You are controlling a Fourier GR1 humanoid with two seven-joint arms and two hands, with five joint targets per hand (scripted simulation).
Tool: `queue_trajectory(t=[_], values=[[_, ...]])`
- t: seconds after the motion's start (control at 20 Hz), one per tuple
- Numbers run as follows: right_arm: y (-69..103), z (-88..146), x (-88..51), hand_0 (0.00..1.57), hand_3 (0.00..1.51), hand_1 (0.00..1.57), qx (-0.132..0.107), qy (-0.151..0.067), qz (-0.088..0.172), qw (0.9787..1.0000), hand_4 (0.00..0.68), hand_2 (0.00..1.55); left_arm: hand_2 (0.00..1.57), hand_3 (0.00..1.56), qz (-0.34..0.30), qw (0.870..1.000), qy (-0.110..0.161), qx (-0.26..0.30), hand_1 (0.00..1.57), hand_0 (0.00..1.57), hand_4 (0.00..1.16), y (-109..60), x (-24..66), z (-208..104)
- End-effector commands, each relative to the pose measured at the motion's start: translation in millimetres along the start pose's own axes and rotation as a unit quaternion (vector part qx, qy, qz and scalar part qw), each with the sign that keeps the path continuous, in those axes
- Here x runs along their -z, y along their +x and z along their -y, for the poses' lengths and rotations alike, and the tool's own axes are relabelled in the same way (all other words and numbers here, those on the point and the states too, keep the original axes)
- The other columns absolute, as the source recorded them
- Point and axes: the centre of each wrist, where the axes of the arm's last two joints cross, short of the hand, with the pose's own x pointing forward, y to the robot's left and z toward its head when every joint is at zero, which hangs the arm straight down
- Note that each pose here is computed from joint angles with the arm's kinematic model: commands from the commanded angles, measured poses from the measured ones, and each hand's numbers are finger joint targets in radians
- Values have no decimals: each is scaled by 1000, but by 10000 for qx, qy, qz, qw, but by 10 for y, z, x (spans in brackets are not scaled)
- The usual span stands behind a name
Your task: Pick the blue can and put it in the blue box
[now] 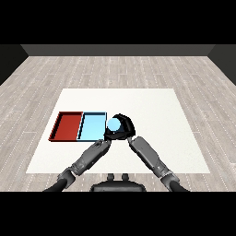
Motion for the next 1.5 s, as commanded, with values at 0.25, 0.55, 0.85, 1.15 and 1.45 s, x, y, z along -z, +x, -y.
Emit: queue_trajectory(t=[0.25, 0.55, 0.85, 1.15, 1.45], values=[[88, -123, -19, 1433, 1382, 1433, 207, 109, -77, 9997, 531, 1465, 1559, 1473, 11, 9994, 305, 163, 1571, 1571, 1141, 120, 217, 132], [-17, -41, -30, 0, 0, 0, -252, -28, -160, 9996, 0, 0, 1559, 1466, 127, 9992, 338, 192, 1571, 1571, 1138, 55, 73, 40], [-177, -109, -286, 0, 0, 0, -241, 166, -265, 9992, 0, 0, 1568, 1477, 75, 9991, 365, 212, 1571, 1571, 1142, 26, 26, 4], [3, 252, 41, 0, 0, 0, -411, -327, -130, 9985, 0, 0, 1571, 1491, 141, 9985, 441, 298, 1571, 1571, 1147, 3, 33, -50], [279, 558, 76, 0, 0, 0, 668, -809, 50, 9945, 0, 0, 1571, 1490, -132, 9983, 574, -1, 1571, 1571, 1142, -55, 61, -205]])
